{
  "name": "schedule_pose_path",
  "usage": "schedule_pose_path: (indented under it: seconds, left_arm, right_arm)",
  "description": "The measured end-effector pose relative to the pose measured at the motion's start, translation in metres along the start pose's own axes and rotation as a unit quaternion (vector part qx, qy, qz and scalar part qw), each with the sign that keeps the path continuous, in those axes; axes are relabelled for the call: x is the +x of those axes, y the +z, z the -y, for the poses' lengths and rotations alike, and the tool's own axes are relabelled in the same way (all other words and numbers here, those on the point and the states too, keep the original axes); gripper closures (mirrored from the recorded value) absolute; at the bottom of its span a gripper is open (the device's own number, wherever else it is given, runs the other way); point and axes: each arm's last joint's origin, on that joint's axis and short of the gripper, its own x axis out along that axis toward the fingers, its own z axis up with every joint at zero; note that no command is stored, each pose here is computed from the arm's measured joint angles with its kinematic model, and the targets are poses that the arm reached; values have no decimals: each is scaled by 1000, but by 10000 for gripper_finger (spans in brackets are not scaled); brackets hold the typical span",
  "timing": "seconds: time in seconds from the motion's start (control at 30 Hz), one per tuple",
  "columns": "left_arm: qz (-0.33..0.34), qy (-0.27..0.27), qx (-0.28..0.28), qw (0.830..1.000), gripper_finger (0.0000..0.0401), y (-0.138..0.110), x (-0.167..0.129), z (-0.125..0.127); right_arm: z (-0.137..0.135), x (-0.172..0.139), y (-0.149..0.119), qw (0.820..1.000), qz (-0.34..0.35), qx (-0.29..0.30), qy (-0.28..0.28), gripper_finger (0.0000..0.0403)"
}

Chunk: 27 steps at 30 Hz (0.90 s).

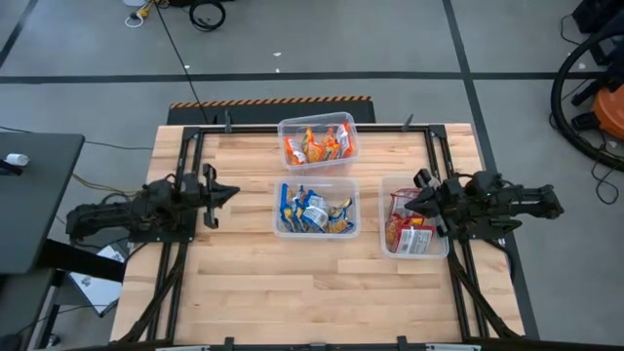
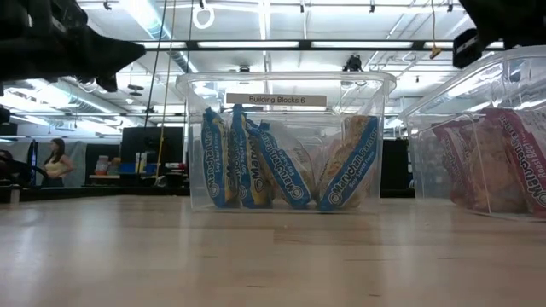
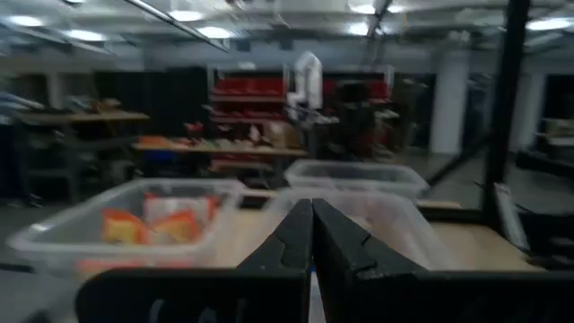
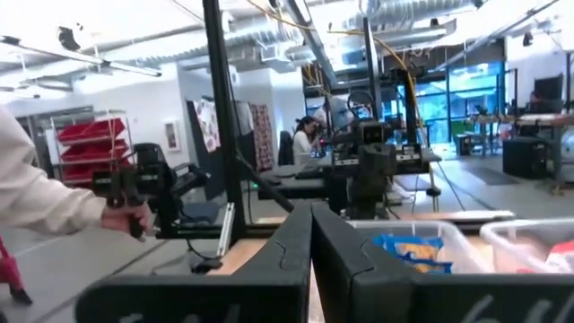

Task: Sort Maruchan noodles
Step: Return to Home Position

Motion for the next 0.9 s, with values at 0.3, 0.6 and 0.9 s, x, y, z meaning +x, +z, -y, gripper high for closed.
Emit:
schedule_pose_path:
  seconds: [0.3, 0.6, 0.9]
  left_arm:
    - [-48, -19, 22, 998, 390, -9, -1, 7]
    - [-111, -41, 6, 993, 390, -21, -2, 8]
    - [-108, -47, -11, 993, 390, -21, -2, 9]
  right_arm:
    - [5, 2, -25, 999, 40, 15, -17, 390]
    - [8, 2, -39, 998, -23, 30, -43, 386]
    - [13, 0, -54, 989, -102, -13, -110, 385]
